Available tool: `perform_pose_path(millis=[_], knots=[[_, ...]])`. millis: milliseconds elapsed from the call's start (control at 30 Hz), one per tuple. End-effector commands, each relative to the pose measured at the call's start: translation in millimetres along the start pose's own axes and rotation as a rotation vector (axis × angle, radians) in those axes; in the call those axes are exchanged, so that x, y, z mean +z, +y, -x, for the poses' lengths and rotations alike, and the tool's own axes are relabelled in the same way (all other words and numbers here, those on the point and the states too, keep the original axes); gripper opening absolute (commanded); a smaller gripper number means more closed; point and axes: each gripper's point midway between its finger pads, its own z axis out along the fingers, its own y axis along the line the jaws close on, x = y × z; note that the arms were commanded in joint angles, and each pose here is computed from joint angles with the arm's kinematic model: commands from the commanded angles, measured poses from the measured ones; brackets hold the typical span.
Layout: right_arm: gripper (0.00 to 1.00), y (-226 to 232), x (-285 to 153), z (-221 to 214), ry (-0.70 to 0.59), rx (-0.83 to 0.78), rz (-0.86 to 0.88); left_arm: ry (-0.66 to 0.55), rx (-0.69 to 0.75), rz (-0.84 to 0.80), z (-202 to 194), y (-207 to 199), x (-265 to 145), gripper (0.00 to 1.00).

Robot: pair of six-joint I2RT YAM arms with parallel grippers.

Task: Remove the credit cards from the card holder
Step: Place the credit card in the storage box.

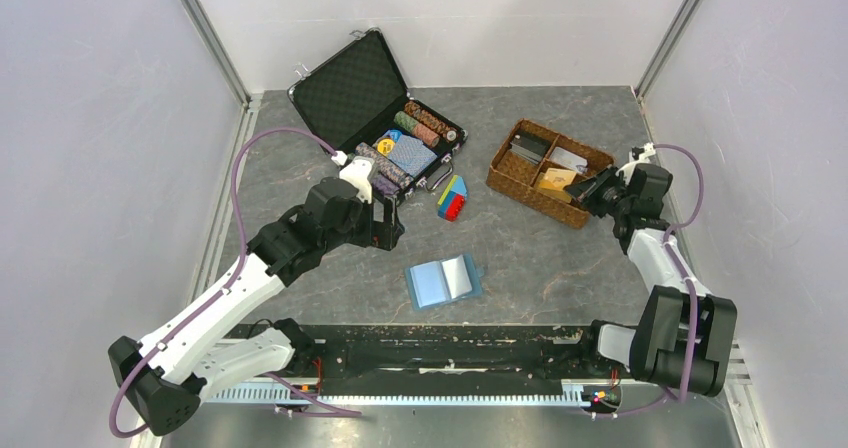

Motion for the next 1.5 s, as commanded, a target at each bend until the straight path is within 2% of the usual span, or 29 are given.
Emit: perform_pose_path(millis=[0,467,1233,1467], knots=[[0.00,13.1,5.4,26.6,-0.064,-0.009,0.046,-0.015,0.065,0.016,3.0,5.6,-2.3,1.00],[0.00,4.0,26.0,21.1,-0.028,0.068,0.062,-0.022,0.066,0.028,3.9,8.2,-5.1,1.00],[0.00,-16.9,50.3,13.7,0.032,0.099,0.022,-0.023,0.074,0.034,3.8,9.9,-6.3,1.00],[0.07,-25.4,53.2,7.8,0.050,0.112,-0.005,-0.020,0.075,0.040,3.6,10.8,-5.5,1.00]])
